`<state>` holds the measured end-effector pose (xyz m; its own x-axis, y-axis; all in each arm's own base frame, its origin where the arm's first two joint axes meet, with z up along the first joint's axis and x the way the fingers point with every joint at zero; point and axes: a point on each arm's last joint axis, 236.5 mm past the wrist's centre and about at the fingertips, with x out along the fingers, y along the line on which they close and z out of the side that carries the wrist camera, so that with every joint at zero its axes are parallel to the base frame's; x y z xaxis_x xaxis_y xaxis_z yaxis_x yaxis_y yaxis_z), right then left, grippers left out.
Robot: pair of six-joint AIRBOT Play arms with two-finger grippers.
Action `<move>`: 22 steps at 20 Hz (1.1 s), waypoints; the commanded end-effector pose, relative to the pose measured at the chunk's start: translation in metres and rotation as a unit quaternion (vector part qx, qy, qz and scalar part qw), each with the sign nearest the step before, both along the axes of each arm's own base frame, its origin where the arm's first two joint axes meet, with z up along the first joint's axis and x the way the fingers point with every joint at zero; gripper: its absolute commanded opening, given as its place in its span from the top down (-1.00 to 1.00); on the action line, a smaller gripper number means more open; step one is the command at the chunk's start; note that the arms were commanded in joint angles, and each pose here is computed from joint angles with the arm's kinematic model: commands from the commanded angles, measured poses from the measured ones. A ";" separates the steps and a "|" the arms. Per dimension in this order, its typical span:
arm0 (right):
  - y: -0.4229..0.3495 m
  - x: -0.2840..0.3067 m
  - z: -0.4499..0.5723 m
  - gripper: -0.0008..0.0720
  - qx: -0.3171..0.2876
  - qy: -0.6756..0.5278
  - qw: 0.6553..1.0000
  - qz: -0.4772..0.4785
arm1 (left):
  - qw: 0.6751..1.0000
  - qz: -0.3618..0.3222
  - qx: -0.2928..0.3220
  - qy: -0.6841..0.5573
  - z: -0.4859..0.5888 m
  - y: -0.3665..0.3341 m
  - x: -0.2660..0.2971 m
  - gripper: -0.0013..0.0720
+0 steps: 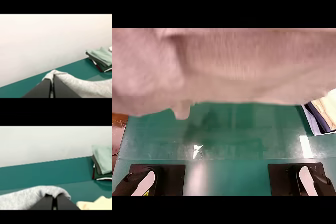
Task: Fold the shirts.
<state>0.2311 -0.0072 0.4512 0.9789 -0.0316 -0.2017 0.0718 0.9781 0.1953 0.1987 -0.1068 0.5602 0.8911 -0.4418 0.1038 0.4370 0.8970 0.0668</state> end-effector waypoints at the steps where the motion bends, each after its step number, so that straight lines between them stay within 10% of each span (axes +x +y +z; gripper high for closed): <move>1: -0.008 0.006 -0.027 0.93 0.007 0.090 0.996 0.009 | 0.999 0.004 -0.004 0.045 -0.027 0.005 0.019 0.91; 5: -0.029 0.062 -0.107 0.93 0.088 0.235 0.966 0.056 | 0.963 -0.007 -0.031 0.268 -0.167 0.023 0.121 0.91; 13: 0.013 0.137 -0.365 0.93 0.167 0.572 0.792 0.132 | 0.817 -0.050 -0.066 0.571 -0.420 0.014 0.237 0.91; 22: 0.012 0.282 -0.419 0.93 0.161 0.411 0.894 0.079 | 0.900 0.052 -0.083 0.425 -0.454 0.059 0.361 0.91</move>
<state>0.4690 0.0096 0.0336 0.3325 0.3390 -0.8801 0.1934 0.8888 0.4154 0.5274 -0.0665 0.1058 0.6104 -0.4704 -0.6373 0.1898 0.8680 -0.4589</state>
